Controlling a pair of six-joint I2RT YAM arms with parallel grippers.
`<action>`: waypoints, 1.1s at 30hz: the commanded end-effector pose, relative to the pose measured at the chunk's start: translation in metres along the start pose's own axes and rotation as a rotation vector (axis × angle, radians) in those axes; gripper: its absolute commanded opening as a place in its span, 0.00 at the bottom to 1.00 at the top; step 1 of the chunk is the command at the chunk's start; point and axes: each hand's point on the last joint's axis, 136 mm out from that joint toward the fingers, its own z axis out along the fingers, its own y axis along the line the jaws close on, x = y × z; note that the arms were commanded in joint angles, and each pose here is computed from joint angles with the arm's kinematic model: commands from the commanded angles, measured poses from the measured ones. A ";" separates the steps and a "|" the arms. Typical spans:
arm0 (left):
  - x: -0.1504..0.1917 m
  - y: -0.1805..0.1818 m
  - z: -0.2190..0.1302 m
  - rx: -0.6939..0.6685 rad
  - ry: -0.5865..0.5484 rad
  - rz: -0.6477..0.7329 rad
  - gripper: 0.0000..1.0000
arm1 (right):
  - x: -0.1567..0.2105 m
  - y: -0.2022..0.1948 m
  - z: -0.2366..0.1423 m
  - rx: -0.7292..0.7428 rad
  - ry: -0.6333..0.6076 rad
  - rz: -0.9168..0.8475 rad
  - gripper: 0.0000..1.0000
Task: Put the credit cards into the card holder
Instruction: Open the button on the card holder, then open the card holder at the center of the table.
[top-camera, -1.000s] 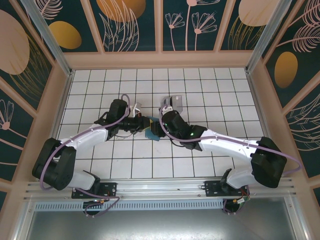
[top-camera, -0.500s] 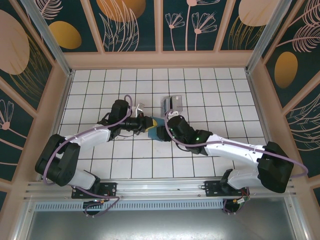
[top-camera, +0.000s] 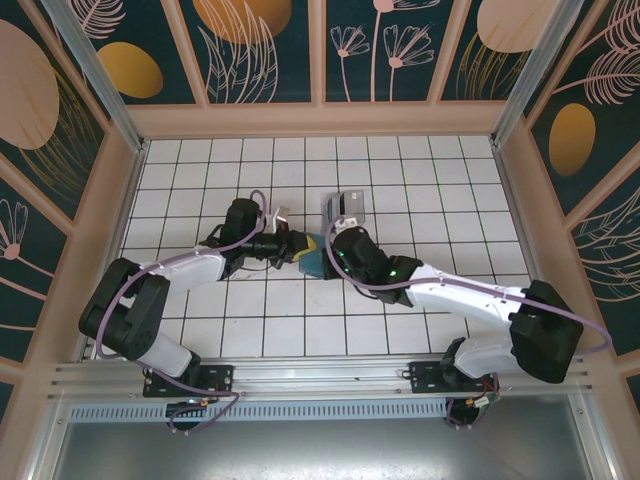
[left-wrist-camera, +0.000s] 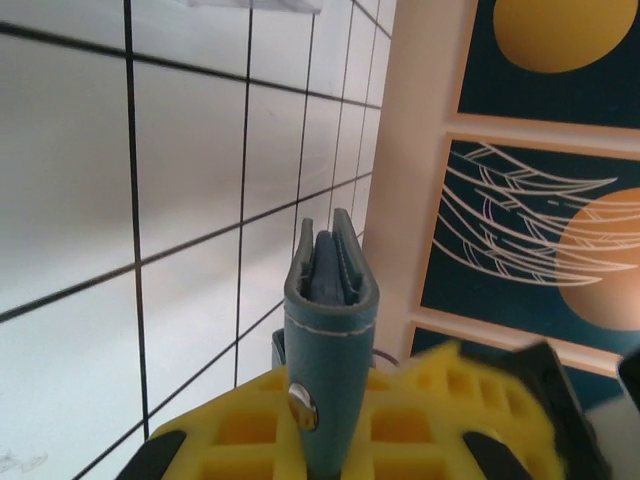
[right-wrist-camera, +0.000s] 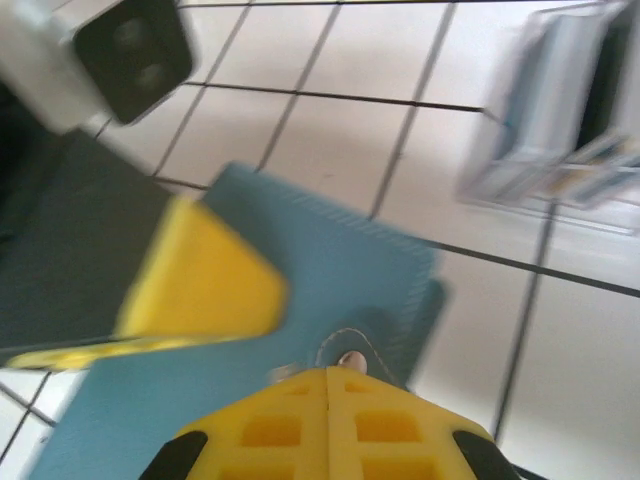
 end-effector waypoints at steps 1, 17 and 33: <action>0.006 -0.004 0.004 -0.009 0.056 0.038 0.00 | -0.004 -0.038 -0.011 0.062 -0.047 0.085 0.00; -0.015 0.058 0.020 -0.096 -0.055 0.012 0.00 | 0.013 -0.035 -0.024 -0.176 -0.022 0.195 0.40; 0.002 0.064 0.009 -0.112 -0.051 -0.015 0.00 | 0.041 0.000 0.030 -0.246 0.298 0.395 0.53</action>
